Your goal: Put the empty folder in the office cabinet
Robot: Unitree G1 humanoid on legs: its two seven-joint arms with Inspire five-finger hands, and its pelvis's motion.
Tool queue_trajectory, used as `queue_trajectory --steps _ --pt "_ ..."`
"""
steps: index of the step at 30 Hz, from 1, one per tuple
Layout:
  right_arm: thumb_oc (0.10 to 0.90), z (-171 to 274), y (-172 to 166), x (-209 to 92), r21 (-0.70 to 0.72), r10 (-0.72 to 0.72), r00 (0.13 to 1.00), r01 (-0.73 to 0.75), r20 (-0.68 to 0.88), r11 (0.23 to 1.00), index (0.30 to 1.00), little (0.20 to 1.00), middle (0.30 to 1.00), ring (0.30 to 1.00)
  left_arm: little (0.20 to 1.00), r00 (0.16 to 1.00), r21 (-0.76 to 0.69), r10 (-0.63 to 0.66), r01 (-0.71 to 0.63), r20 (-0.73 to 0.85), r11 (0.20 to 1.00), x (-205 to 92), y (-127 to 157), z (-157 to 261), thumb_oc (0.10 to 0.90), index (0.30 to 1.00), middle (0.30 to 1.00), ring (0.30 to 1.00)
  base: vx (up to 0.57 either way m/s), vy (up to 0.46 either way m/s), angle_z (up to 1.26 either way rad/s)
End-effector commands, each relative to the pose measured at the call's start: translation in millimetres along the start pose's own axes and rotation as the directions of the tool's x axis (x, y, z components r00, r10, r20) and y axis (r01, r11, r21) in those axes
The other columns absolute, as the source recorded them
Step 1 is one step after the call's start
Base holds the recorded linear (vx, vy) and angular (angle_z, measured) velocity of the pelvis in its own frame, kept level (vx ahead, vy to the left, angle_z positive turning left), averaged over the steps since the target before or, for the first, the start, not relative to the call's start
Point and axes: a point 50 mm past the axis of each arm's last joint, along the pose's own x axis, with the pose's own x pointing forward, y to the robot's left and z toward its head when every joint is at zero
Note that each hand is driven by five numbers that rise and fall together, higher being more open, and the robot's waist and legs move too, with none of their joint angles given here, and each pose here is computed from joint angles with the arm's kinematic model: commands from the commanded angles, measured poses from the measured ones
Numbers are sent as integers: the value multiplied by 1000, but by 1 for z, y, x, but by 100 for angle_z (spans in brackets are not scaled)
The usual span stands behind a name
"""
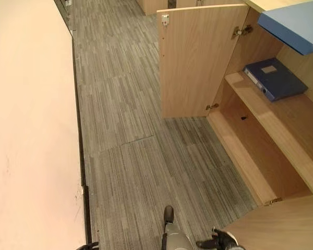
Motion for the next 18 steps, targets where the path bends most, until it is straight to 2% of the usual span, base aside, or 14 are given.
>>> queue_trajectory --steps 1,3,12,18 --pt "800 -50 -12 -12 -73 -48 986 37 -159 997 900 900 900 900 900 998 47 64 -63 -8 997 -2 19 -4 800 900 900 900 358 -310 45" --pt "800 -57 -7 -13 -58 -36 982 25 -188 998 900 900 900 900 900 997 73 57 -61 43 995 -1 16 11 800 900 900 900 325 -286 35" --pt "800 -77 -8 -19 -87 -48 961 25 -272 996 900 900 900 900 900 994 85 90 -95 57 992 -1 26 14 800 900 900 900 166 -183 -3" --pt "800 -79 -17 -20 -109 -75 954 45 -291 993 900 900 900 900 900 995 66 93 -95 31 993 -2 26 6 800 900 900 900 98 -40 -12"
